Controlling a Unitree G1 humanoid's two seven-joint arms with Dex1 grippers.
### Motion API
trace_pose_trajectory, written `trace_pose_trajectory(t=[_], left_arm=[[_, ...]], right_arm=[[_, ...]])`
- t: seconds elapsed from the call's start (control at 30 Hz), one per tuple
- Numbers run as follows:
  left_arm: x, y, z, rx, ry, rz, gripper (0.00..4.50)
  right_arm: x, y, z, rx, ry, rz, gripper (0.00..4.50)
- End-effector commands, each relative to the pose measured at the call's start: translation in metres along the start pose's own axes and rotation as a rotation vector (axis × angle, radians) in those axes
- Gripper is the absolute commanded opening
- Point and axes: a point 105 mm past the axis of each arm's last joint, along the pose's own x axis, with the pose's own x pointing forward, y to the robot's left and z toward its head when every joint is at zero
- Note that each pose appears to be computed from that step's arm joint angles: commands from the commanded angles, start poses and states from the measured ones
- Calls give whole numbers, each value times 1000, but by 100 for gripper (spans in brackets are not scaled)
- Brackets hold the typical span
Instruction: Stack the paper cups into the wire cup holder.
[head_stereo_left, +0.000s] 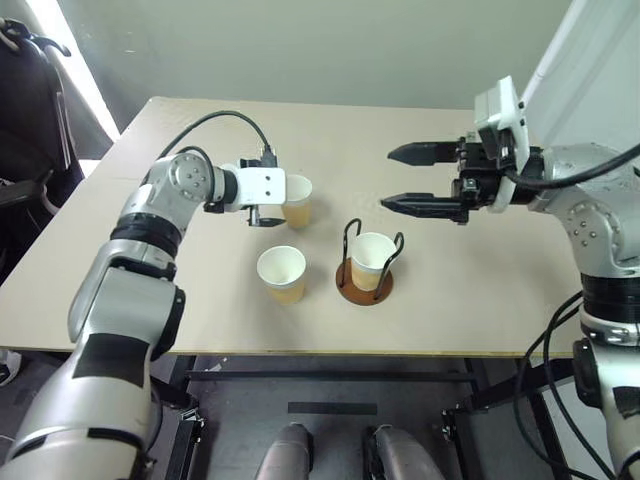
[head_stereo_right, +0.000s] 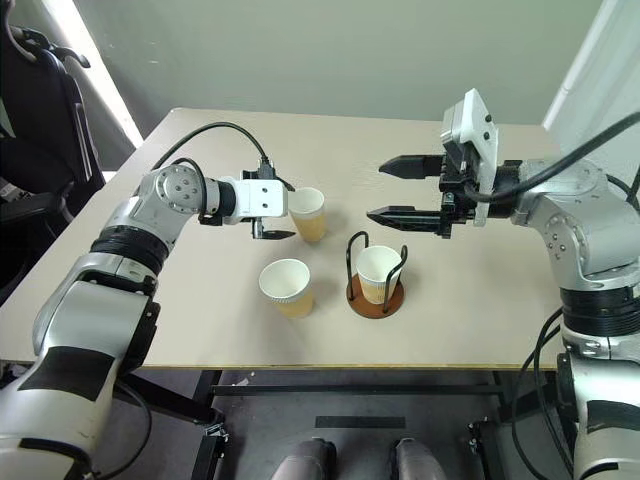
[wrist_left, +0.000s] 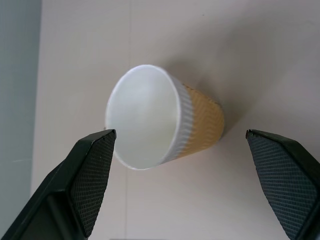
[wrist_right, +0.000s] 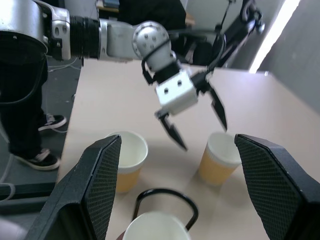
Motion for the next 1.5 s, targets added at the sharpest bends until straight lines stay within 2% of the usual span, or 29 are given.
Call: trace_pose_trajectory(t=[0.03,0.57,0.9,1.0,1.03,1.37,1.5], left_arm=[[-4,8,-3,1,20,38,450],[9,13,0,51,57,129,450],[16,6,4,53,43,87,450],[18,4,6,66,41,77,393],[18,4,6,72,43,76,361],[20,4,13,78,16,58,5],[18,7,15,90,7,55,5]], right_arm=[[-2,0,6,-60,-9,-2,366],[1,5,0,-52,-1,13,366],[1,8,1,-58,11,17,366],[2,10,4,-64,7,21,370],[2,10,4,-67,6,21,370],[2,12,5,-67,8,14,370],[1,11,4,-65,11,11,370]])
